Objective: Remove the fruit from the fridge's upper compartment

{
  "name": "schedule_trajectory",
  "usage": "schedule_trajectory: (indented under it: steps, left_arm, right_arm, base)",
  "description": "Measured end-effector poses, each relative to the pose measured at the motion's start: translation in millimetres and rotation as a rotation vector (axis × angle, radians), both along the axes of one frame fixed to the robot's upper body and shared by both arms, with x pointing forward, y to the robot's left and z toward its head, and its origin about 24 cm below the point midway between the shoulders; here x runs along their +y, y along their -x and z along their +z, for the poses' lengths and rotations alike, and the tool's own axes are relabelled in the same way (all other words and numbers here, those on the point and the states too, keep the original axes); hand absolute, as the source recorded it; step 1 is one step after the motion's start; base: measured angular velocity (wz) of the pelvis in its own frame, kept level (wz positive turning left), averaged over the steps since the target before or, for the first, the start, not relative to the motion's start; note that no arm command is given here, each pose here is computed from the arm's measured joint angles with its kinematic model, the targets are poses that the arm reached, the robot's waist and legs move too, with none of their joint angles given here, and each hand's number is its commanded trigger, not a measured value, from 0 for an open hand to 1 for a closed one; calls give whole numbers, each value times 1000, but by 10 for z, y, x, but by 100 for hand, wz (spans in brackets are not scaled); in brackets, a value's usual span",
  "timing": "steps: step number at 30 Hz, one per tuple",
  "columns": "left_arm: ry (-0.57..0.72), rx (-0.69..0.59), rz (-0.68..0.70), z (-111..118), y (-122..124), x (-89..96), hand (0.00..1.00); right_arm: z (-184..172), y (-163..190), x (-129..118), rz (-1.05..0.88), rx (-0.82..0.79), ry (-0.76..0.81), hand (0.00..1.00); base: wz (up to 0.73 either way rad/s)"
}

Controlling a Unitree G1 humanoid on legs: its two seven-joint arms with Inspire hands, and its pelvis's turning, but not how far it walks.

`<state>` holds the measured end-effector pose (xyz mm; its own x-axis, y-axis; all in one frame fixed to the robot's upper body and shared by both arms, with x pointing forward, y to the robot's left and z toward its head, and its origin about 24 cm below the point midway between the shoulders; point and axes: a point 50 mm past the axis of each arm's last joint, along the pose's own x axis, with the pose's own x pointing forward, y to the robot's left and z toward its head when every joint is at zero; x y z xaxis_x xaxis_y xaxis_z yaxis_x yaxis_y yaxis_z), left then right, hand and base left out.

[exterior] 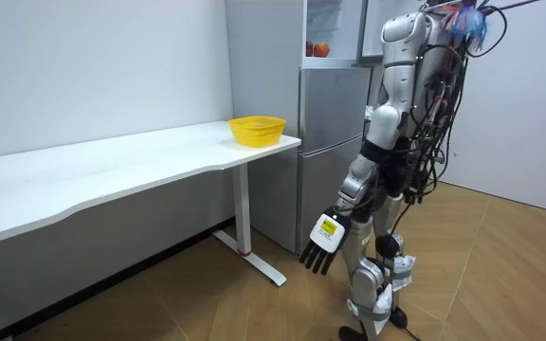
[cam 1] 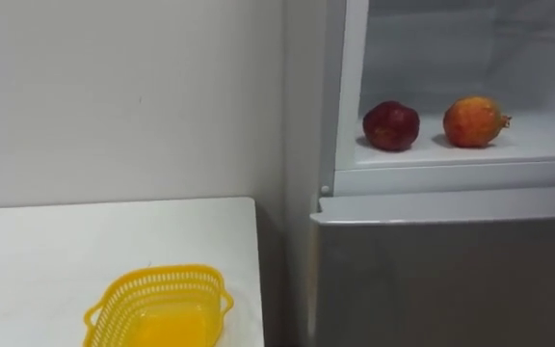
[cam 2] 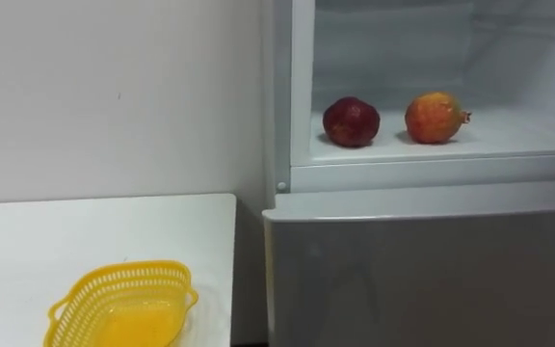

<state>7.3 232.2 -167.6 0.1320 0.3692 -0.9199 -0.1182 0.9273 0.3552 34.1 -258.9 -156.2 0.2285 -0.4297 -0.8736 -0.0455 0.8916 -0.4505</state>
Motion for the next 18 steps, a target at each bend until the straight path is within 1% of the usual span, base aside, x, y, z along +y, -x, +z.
schedule_trajectory:
  steps: [2, 3, 5, 6, 8, 11, 12, 14, 18]
  left_arm:
    - [-16, -25, -28, 7, -62, 5, 0]
    - [-17, -32, -41, 9, -81, 1, 0]
    - [-13, -79, -65, 20, -159, -29, 0]
    - [-13, -91, -66, 25, -175, -32, 0]
    - [-16, -117, -70, 33, -179, -33, 0]
    - [-23, -136, -74, 43, -177, -18, 0]
    - [-22, -140, -75, 43, -176, -22, 0]
    - [-22, -153, -81, 46, -160, -31, 0]
    - [-32, -162, -92, 47, -117, -43, 0]
  right_arm:
    - [114, -340, 57, -9, -201, 22, 0]
    - [159, -421, 80, -3, -250, 25, 0]
    - [446, -731, 174, 57, -488, 43, 0]
    - [521, -806, 200, 72, -542, 45, 0]
    - [788, -978, 226, 94, -705, 77, 0]
    - [1045, -1134, 245, 106, -854, 113, 0]
    - [1092, -1157, 252, 108, -881, 116, 0]
    - [1262, -1216, 300, 103, -990, 104, 0]
    - [1507, -1286, 383, 129, -1123, 107, 0]
  base:
    - [-12]
    - [-7]
    - [-9]
    - [-6]
    - [-6]
    - [-7]
    - [0]
    - [0]
    - [-9]
